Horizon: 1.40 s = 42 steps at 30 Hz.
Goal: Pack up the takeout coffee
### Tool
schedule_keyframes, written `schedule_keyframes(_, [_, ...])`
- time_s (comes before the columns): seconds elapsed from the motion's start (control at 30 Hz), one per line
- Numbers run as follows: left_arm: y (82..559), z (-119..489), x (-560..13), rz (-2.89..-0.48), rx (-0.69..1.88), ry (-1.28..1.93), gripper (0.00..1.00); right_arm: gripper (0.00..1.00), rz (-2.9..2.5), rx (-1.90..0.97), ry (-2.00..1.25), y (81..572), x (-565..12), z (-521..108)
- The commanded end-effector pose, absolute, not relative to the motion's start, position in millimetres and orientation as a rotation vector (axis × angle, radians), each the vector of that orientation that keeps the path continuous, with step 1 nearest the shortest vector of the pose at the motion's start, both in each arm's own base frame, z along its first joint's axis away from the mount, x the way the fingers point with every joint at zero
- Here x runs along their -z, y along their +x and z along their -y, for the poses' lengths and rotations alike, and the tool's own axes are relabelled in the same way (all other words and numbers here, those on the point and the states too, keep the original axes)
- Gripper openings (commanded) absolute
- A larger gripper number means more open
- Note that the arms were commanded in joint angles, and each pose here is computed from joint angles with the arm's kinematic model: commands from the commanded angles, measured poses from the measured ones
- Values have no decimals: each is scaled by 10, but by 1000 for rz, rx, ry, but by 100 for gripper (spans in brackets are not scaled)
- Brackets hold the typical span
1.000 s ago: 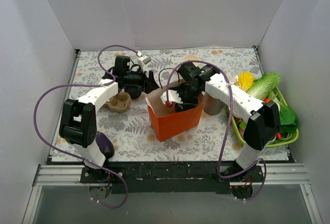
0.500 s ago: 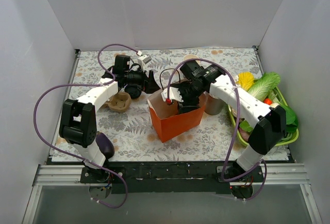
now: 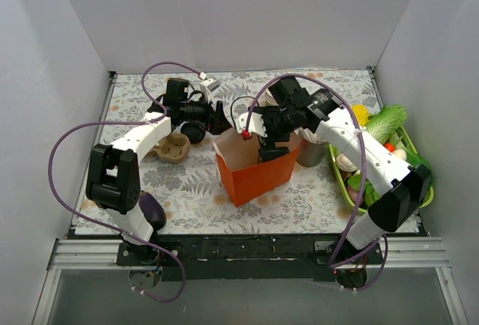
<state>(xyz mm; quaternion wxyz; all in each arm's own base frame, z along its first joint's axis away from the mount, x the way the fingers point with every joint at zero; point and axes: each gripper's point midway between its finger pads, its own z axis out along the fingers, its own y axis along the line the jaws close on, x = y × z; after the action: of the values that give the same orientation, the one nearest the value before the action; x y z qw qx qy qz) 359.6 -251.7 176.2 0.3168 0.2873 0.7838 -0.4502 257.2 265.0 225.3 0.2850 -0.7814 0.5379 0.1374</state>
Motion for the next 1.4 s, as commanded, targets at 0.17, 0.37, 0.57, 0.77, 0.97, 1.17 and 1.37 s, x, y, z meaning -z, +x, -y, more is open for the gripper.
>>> schedule_keyframes(0.17, [3674, 2537, -2278, -1926, 1148, 810, 79, 91, -1278, -195, -1583, 2977, -3843, -2827])
schedule_keyframes(0.37, [3722, 2547, -2484, -1888, 1136, 792, 79, 81, -1370, -45, -1317, 3198, -4239, -2405])
schedule_keyframes(0.57, [3691, 2541, -2770, -1830, 1129, 768, 79, 73, -1801, -140, -1291, 3246, -3566, -1784])
schedule_keyframes(0.77, [3612, 2469, -2863, -1804, 1082, 787, 80, 60, -2150, -305, -1283, 2924, -2979, -1348])
schedule_keyframes(0.97, [3740, 2316, -2770, -1853, 945, 798, 81, 59, -2148, -240, -1328, 2894, -2768, -1187])
schedule_keyframes(1.17, [3732, 2309, -2781, -1859, 912, 827, 82, 56, -2230, -238, -1326, 2858, -2560, -1101])
schedule_keyframes(1.37, [3740, 2330, -2755, -1856, 937, 806, 82, 52, -2247, -169, -1311, 2928, -2458, -1014])
